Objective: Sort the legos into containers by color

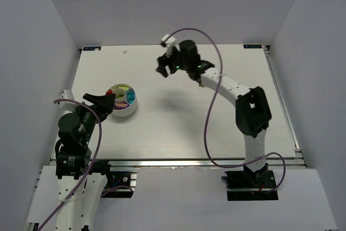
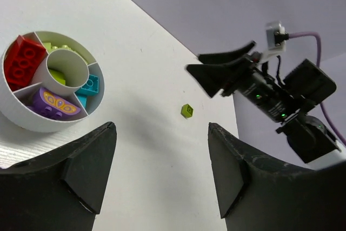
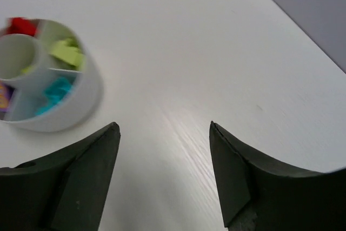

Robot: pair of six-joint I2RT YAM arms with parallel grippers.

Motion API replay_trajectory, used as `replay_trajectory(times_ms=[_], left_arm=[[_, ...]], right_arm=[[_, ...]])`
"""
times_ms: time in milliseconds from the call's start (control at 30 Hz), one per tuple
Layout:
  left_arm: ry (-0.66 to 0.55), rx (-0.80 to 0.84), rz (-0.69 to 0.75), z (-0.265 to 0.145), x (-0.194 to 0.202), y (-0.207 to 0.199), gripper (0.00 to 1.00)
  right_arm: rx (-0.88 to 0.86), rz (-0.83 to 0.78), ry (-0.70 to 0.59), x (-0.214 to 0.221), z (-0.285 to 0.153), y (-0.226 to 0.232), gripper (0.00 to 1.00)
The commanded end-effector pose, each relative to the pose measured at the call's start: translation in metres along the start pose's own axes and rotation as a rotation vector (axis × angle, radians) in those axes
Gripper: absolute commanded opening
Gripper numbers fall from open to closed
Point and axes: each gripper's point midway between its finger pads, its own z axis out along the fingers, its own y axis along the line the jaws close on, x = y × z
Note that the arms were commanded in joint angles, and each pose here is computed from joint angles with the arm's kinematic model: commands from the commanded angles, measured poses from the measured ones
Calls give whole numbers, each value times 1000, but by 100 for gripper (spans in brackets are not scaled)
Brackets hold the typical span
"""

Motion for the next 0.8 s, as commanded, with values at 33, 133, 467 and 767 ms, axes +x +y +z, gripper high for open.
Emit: replay_trajectory(times_ms=[33, 133, 467, 767], left_arm=[[22, 30, -17, 8, 7, -1, 78], [34, 37, -24, 13, 10, -2, 78], [67, 45, -58, 26, 18, -1, 78], [88, 14, -71, 27, 23, 6, 78]], right_arm=[[268, 160, 142, 53, -54, -76, 78], [482, 231, 255, 100, -84, -120, 83], [695, 456, 367, 172, -130, -178, 79], [649, 552, 419, 208, -112, -172, 76]])
